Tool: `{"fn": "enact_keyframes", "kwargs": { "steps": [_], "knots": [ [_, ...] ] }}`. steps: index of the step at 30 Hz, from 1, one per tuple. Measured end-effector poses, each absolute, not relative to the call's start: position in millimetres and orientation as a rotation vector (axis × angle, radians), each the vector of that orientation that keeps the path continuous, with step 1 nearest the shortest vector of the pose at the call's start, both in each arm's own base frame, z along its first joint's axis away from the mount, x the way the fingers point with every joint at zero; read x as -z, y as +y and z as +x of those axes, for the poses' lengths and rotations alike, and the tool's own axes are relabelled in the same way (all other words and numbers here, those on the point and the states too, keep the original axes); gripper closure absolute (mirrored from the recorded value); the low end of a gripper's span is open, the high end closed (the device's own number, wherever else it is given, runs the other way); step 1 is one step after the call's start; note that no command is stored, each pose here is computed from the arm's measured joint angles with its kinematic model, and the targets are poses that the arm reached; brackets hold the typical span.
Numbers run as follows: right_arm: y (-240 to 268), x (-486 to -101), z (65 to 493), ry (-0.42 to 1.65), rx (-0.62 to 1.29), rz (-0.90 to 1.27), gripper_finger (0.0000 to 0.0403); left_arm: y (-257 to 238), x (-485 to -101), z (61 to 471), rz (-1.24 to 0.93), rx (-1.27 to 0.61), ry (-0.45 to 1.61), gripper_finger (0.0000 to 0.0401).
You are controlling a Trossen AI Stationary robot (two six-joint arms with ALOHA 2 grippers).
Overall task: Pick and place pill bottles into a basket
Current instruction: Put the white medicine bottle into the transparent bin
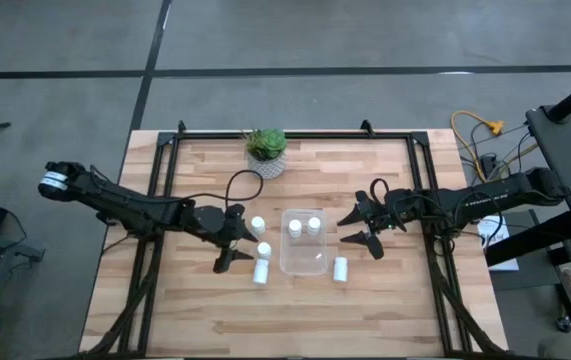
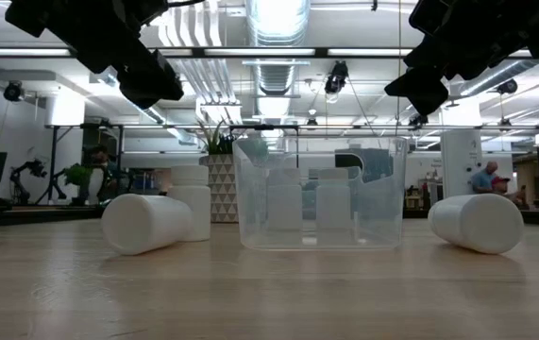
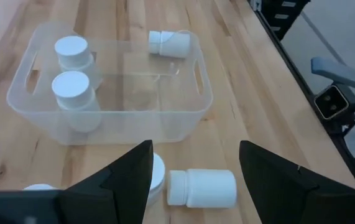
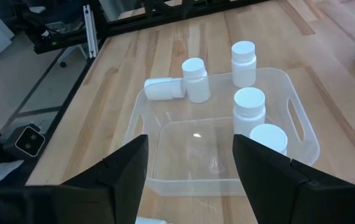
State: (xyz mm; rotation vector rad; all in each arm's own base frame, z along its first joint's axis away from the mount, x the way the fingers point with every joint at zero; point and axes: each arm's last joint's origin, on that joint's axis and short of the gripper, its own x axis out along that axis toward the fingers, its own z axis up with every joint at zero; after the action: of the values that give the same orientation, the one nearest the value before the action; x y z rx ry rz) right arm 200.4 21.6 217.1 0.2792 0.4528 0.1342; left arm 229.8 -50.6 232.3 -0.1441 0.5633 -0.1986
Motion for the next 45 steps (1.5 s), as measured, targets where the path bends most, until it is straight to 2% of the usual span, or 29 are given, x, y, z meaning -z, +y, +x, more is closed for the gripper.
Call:
{"fn": "enact_keyframes", "kwargs": {
  "steps": [45],
  "knots": [
    [43,-216,197,0.484,-0.221,0.311,0.0179,-51,-228,230,-0.118,0.205,0.547,0.018]
  ]
}}
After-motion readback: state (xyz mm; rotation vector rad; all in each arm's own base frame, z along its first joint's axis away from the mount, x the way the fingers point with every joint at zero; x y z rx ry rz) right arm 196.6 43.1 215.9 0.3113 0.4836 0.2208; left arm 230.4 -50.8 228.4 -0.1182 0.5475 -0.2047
